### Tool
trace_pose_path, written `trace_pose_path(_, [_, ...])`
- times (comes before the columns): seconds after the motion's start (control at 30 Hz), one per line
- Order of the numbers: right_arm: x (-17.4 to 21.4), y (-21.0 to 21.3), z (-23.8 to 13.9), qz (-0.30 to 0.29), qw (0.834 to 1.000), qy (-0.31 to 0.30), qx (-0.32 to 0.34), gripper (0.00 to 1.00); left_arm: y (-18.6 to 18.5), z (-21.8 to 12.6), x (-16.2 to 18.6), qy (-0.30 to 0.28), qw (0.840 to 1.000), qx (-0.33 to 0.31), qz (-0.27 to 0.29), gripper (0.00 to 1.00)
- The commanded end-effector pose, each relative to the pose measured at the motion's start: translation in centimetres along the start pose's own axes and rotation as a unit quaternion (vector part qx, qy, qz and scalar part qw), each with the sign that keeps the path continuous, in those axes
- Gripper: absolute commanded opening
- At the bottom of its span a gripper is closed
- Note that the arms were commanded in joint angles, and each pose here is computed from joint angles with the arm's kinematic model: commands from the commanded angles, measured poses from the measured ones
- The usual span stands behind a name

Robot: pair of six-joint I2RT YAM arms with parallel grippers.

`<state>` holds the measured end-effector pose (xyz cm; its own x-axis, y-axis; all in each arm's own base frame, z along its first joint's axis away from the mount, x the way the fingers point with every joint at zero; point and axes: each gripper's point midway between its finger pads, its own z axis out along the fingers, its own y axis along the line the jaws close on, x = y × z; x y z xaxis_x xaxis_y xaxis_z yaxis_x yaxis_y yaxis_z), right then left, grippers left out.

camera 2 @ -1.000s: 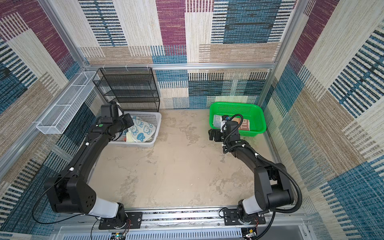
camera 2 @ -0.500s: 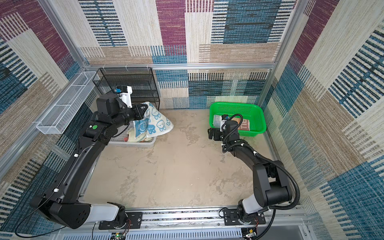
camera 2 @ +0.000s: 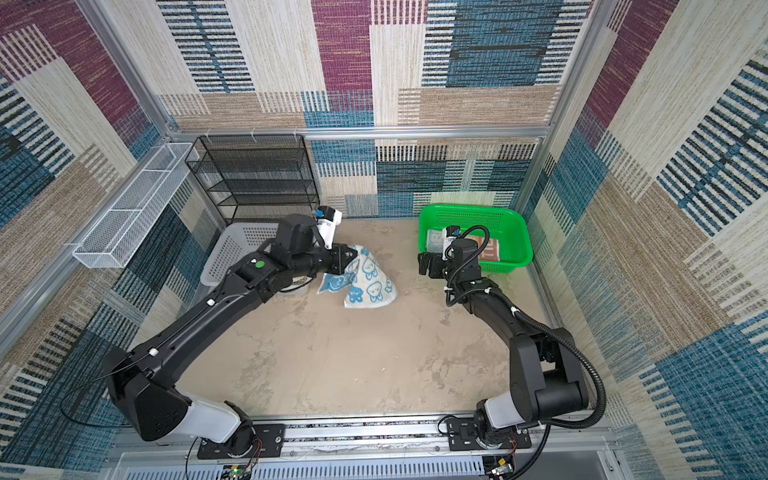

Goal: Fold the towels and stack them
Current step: 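Lift the bunny towel out of the white basket with the left gripper onto the table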

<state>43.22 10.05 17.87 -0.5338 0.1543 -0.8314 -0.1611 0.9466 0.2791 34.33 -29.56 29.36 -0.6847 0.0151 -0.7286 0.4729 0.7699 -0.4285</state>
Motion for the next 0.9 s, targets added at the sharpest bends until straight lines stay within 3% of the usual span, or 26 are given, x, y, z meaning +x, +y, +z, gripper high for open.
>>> trace_pose_path(0.0, [-0.4, 0.0, -0.7, -0.006, 1.0, -0.008, 0.006, 1.0, 0.4, 2.8, 2.0, 0.003, 0.999, -0.022, -0.03, 0.0])
trace_pose_path(0.17, [-0.1, -0.1, -1.0, -0.006, 1.0, -0.003, 0.007, 1.0, 5.1, 6.3, 6.8, 0.045, 0.991, -0.112, -0.061, 0.0])
trace_pose_path(0.33, [0.4, 0.0, -0.9, -0.006, 1.0, 0.003, 0.001, 1.0, 10.6, 6.6, 8.9, 0.052, 0.971, -0.228, -0.045, 0.0])
trace_pose_path(0.4, [0.6, 0.0, -0.7, -0.005, 1.0, 0.007, 0.001, 1.0, 12.1, 6.5, 9.0, 0.053, 0.965, -0.254, -0.038, 0.05])
trace_pose_path(0.43, [0.6, 0.0, -0.6, -0.005, 1.0, 0.007, 0.001, 1.0, 12.5, 6.5, 8.9, 0.051, 0.964, -0.26, -0.031, 0.15])
trace_pose_path(0.5, [0.7, 0.1, -0.5, -0.005, 1.0, 0.011, -0.002, 1.0, 13.3, 6.5, 8.9, 0.056, 0.959, -0.277, -0.017, 0.48])
trace_pose_path(0.6, [0.9, 0.1, -0.3, -0.006, 1.0, 0.014, -0.001, 1.0, 13.7, 6.1, 8.9, 0.069, 0.953, -0.296, 0.005, 0.79])
trace_pose_path(0.63, [0.9, 0.1, -0.3, -0.006, 1.0, 0.014, -0.001, 1.0, 13.7, 5.9, 8.8, 0.069, 0.952, -0.297, 0.012, 0.95])
trace_pose_path(0.67, [0.9, 0.0, -0.3, -0.006, 1.0, 0.014, 0.0, 1.0, 13.6, 5.5, 8.8, 0.067, 0.952, -0.297, 0.018, 0.99])
trace_pose_path(0.87, [1.5, 0.0, 0.3, -0.004, 1.0, 0.025, 0.0, 1.0, 11.0, 3.9, 9.2, 0.062, 0.956, -0.276, 0.076, 0.96])
